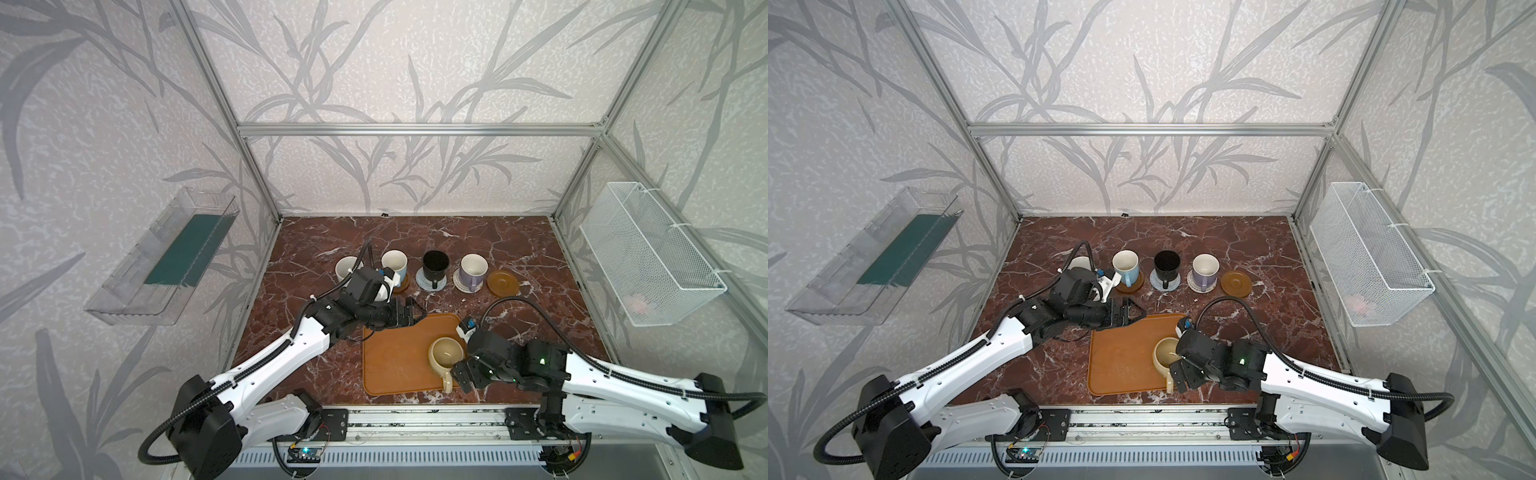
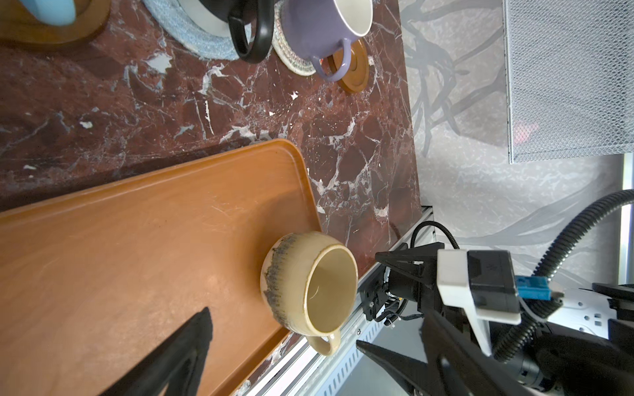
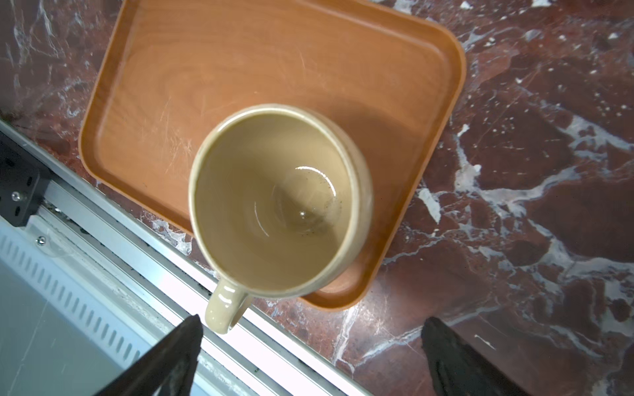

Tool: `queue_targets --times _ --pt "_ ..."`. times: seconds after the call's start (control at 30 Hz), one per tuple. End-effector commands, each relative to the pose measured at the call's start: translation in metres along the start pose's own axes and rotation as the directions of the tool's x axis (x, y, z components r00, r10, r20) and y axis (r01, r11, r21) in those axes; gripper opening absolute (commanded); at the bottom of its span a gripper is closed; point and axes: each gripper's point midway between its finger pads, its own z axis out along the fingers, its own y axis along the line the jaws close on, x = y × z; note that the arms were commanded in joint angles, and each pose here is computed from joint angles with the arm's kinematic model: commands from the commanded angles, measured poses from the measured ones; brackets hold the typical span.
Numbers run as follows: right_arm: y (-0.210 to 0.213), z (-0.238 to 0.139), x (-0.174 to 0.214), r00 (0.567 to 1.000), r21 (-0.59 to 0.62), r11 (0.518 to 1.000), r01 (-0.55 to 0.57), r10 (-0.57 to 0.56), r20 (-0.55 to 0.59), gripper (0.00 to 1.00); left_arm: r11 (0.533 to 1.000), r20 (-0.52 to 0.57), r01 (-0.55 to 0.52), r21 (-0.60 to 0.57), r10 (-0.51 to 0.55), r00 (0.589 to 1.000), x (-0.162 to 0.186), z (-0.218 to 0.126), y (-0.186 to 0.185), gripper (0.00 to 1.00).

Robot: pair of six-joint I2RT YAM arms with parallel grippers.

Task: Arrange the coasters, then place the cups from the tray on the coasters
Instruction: 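Move right gripper back over the cream mug on the tray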

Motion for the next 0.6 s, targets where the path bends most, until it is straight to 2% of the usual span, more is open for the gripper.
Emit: queue_targets --times 0.0,0.13,0.3,0.43,0.57 --pt "0.007 0.006 0.002 1.000 0.021 1.000 -0.003 0.003 0.025 0.99 1.000 0.015 0.002 -0.017 -0.002 1.000 0.002 -0.005 0.002 0.97" --pt "0.015 0.016 0.009 1.000 0.007 1.000 -0.018 0.018 0.003 1.00 1.000 0.011 0.010 -0.021 -0.010 1.000 0.006 -0.006 0.004 0.97" --pt "0.014 0.028 0.014 0.999 0.056 0.998 -0.033 0.033 -0.005 0.98 0.997 0.007 0.049 -0.055 -0.049 0.999 0.015 -0.004 0.018 0.98" --pt "0.011 0.036 0.016 0.999 0.100 0.994 -0.038 0.039 -0.012 0.90 0.995 -0.011 0.066 -0.070 -0.067 0.998 0.023 -0.001 0.026 0.98" --pt "0.001 0.037 0.016 0.999 0.153 0.988 -0.038 0.039 -0.003 0.78 0.995 -0.017 0.072 -0.075 -0.073 0.997 0.027 -0.001 0.029 0.98"
